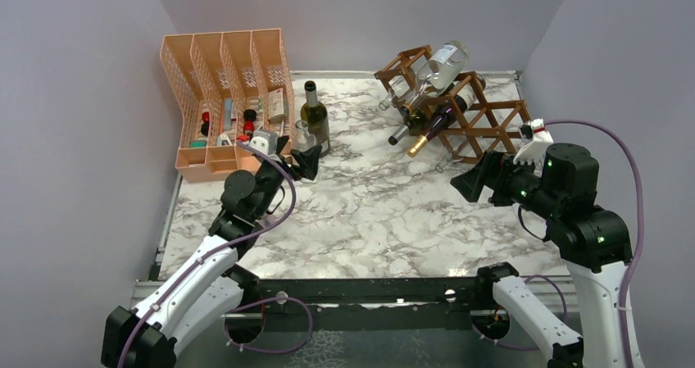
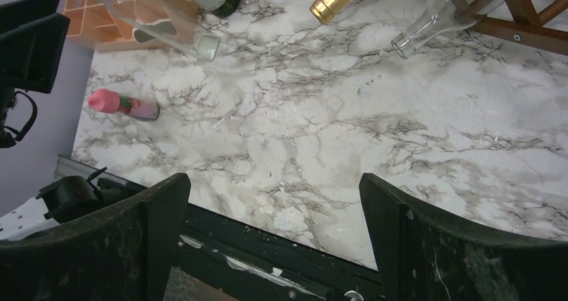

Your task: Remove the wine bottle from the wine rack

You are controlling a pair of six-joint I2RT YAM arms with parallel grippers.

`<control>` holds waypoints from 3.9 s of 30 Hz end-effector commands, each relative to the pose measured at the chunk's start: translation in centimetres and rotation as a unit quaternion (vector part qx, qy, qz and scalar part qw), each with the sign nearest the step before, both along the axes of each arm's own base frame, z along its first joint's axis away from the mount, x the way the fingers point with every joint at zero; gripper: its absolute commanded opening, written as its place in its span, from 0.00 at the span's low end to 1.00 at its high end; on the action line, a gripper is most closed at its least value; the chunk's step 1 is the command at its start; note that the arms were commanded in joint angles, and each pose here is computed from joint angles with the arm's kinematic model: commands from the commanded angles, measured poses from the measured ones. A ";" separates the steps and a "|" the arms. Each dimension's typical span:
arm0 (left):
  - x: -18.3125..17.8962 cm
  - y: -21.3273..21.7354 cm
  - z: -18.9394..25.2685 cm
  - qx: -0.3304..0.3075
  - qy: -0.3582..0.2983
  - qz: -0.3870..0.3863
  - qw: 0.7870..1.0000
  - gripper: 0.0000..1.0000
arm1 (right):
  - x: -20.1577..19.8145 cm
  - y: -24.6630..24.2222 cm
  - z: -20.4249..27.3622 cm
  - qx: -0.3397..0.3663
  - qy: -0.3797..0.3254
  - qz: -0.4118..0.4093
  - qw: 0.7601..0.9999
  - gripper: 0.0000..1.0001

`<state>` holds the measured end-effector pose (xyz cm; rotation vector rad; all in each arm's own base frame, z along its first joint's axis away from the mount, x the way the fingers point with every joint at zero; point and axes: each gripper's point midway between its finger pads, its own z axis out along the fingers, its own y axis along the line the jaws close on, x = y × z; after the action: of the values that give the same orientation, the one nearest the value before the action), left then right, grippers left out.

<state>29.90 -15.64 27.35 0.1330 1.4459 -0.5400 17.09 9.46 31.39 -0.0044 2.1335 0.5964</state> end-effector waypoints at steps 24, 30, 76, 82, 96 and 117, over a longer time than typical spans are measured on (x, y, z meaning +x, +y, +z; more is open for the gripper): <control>-5.9 -10.7 6.6 0.126 -0.104 -0.267 0.950 0.96 | 11.8 4.8 -2.0 0.109 0.027 -0.010 0.994 1.00; -1.0 -7.4 9.3 0.110 -0.102 -0.104 0.983 0.97 | 16.4 5.4 -4.0 0.145 0.065 -0.066 0.985 1.00; -3.7 -4.2 8.6 0.069 -0.150 -0.083 0.983 0.94 | 32.2 8.4 -10.4 0.214 0.047 -0.281 0.935 0.74; -3.7 -4.2 8.5 0.070 -0.148 -0.082 0.983 0.94 | 32.7 8.2 -10.0 0.217 0.039 -0.287 0.932 0.69; -3.4 -4.1 8.3 0.071 -0.145 -0.081 0.984 0.93 | 33.3 8.5 -8.9 0.255 0.034 -0.297 0.919 0.49; -3.3 -4.6 7.7 0.074 -0.138 -0.092 0.983 0.92 | 31.5 8.3 -7.2 0.276 -0.008 -0.267 0.923 0.31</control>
<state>26.73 -20.19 34.71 0.4522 1.2261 -0.5217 48.99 17.96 20.13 1.0127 1.8658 0.8185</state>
